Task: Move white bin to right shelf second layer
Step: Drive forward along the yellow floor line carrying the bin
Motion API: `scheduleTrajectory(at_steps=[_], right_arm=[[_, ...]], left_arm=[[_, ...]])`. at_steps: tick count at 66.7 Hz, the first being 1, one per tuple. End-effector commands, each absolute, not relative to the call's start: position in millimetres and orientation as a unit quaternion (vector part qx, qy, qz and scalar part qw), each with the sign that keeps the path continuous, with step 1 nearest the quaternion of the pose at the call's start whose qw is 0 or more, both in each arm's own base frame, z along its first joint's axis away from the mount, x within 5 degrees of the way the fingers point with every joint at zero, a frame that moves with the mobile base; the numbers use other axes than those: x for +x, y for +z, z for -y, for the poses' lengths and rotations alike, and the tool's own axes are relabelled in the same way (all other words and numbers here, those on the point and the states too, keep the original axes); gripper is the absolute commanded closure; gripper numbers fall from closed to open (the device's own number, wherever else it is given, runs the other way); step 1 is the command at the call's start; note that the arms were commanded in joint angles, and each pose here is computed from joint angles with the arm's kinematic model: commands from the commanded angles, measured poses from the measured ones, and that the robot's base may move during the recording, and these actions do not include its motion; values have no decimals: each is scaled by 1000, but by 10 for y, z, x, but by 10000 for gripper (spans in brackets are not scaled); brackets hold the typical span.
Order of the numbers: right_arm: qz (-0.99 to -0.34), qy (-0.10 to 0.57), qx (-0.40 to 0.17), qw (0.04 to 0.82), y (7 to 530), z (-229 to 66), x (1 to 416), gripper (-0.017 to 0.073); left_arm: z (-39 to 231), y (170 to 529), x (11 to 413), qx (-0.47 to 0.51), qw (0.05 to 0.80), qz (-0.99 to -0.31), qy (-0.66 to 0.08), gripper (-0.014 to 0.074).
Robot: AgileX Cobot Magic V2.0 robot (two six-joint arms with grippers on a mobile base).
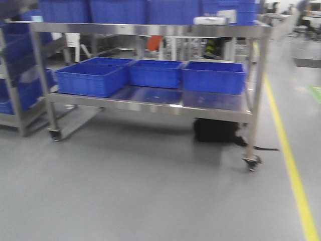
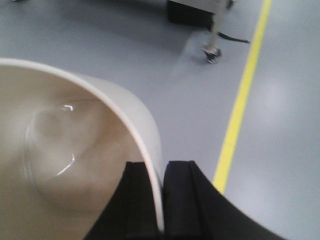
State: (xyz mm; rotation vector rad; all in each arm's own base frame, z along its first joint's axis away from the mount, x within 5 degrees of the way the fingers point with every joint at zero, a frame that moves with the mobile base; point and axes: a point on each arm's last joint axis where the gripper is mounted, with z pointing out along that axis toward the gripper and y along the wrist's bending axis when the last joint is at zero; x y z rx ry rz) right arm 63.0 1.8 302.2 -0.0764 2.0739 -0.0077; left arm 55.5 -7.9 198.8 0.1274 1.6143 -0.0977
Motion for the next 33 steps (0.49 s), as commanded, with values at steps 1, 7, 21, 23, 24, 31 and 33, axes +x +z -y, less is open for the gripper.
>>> scheduleTrajectory(at_steps=[1,7,21,23,24,31,33], right_arm=[[-829,-6,-32,559,3195,-17,665,439],[-829,-6,-32,559,3195,-17,665,439],[-829,-6,-32,559,3195,-17,665,439],[-829,-6,-32,559,3195,-17,665,439],[-829,-6,-32,559,3195,-17,665,439],[-829,-6,-32,559,3195,-17,665,439],[-829,-6,-32,559,3195,-17,665,439]], left_arm=[[82,1951,560,55,712,-699,-47,509],[82,1951,560,55,712,-699,-47,509],[82,1951,560,55,712,-699,-47,509],[82,1951,560,55,712,-699,-47,509],[82,1951,560,55,712,-699,-47,509],[82,1951,560,55,712,-699,-47,509],[82,1951,560,55,712,-699,-47,509]])
